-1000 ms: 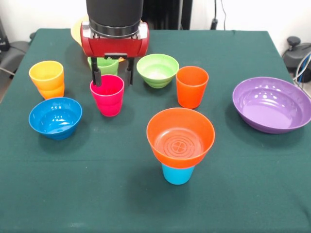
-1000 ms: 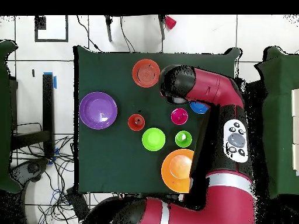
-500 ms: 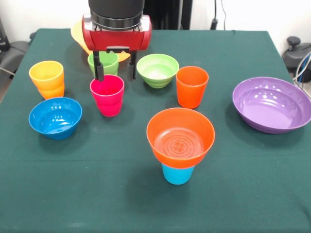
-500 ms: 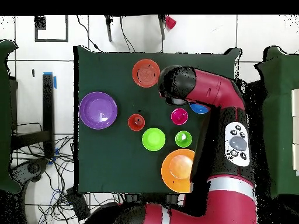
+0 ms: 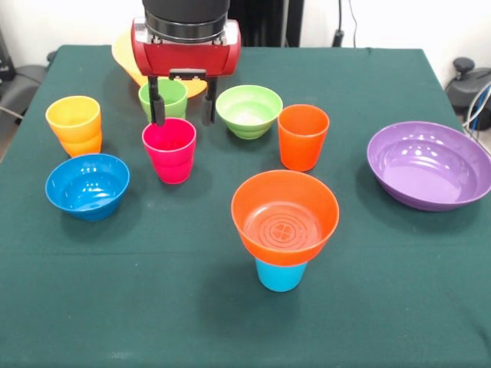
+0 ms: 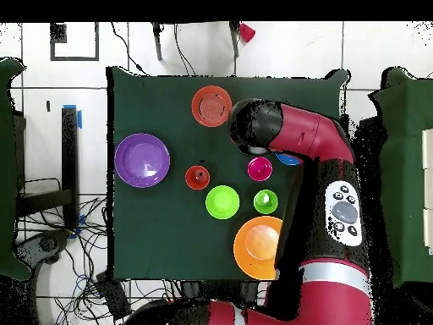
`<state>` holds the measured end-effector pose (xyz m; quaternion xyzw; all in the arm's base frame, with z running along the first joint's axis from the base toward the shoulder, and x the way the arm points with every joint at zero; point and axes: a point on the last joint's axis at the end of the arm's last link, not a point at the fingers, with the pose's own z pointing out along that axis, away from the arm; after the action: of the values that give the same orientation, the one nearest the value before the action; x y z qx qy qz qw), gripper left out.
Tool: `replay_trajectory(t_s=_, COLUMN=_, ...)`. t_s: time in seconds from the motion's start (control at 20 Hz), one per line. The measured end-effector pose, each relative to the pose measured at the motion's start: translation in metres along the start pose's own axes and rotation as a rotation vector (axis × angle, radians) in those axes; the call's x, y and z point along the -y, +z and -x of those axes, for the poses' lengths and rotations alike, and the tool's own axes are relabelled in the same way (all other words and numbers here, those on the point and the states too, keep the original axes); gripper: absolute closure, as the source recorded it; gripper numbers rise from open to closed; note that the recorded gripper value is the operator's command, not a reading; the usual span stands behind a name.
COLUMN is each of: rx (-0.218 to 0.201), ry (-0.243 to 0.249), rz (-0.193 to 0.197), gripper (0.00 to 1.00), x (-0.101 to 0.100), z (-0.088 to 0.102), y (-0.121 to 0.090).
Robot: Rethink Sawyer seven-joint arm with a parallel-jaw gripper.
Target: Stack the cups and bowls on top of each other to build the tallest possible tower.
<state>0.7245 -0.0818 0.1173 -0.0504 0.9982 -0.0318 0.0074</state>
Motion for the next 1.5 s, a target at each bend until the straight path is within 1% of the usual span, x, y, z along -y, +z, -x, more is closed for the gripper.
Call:
replay_trajectory(t_s=0.1, rx=0.008, ry=0.000, rz=-0.003, gripper=0.00, x=-0.001, z=-0.001, y=0.001)
replay_trajectory(t_s=0.15, rx=0.025, ry=-0.001, rz=-0.009, gripper=0.00, x=-0.002, z=-0.004, y=0.003)
replay_trajectory(t_s=0.4, rx=0.040, ry=-0.003, rz=-0.009, gripper=0.00, x=-0.006, z=-0.005, y=0.003)
replay_trajectory(t_s=0.6, rx=0.039, ry=-0.007, rz=-0.003, gripper=0.00, x=-0.010, z=-0.005, y=0.005)
replay_trajectory(t_s=0.85, rx=0.035, ry=-0.012, rz=-0.005, gripper=0.00, x=-0.012, z=-0.006, y=0.006)
replay_trajectory(t_s=1.2, rx=0.031, ry=-0.012, rz=-0.003, gripper=0.00, x=-0.013, z=-0.009, y=0.006)
replay_trajectory(t_s=1.5, rx=0.007, ry=-0.006, rz=0.002, gripper=0.00, x=-0.012, z=-0.021, y=0.010)
